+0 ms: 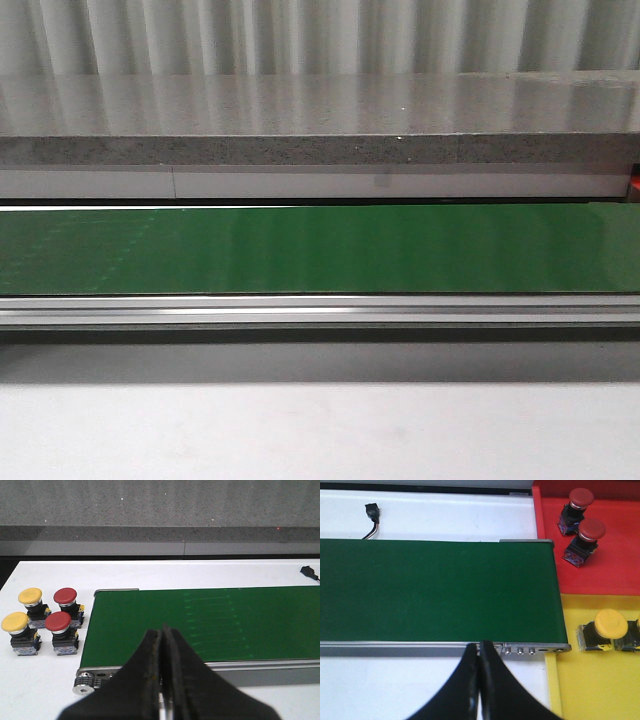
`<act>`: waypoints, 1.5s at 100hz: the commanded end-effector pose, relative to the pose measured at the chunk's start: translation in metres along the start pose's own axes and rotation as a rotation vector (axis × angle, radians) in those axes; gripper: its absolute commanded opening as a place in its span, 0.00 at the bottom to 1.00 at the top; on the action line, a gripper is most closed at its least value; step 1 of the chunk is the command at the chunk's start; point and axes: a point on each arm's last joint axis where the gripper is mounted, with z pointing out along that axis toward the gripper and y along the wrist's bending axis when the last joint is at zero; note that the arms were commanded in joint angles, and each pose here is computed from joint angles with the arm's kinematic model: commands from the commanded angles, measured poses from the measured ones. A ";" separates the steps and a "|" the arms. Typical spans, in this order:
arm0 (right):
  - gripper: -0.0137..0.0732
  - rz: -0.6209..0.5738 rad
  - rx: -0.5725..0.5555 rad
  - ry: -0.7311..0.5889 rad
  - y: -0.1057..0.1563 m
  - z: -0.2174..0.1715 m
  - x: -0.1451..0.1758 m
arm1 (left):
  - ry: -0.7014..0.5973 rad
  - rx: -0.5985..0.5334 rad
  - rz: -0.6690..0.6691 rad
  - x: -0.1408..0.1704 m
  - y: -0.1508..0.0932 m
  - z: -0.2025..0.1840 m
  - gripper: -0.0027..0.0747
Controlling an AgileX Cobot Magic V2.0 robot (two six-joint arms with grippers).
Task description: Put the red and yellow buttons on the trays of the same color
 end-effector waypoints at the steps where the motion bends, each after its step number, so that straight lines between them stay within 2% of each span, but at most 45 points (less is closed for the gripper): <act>1: 0.08 -0.018 -0.003 -0.086 0.001 -0.006 -0.011 | -0.090 0.019 -0.008 -0.013 -0.002 -0.002 0.01; 67: 0.08 -0.018 -0.003 -0.082 0.000 -0.006 -0.011 | -0.090 0.019 -0.008 -0.013 -0.002 -0.002 0.02; 76: 0.08 -0.018 -0.003 -0.082 0.000 -0.006 -0.011 | -0.090 0.019 -0.008 -0.013 -0.002 -0.002 0.13; 81: 0.08 -0.018 -0.003 -0.082 0.000 -0.006 -0.011 | -0.090 0.019 -0.008 -0.013 -0.002 -0.002 0.24; 98: 0.08 -0.018 -0.003 -0.082 0.000 -0.006 -0.011 | -0.090 0.019 -0.008 -0.013 -0.002 -0.002 0.75; 105: 0.08 -0.018 -0.003 -0.082 0.000 -0.006 -0.011 | -0.090 0.019 -0.008 -0.013 -0.002 -0.002 0.86; 125: 0.08 -0.018 -0.003 -0.082 0.000 -0.006 -0.011 | -0.088 0.014 -0.018 -0.013 -0.001 -0.002 0.87; 150: 0.08 -0.018 -0.003 -0.082 0.000 -0.006 -0.011 | -0.019 -0.153 -0.115 -0.015 0.013 0.019 0.87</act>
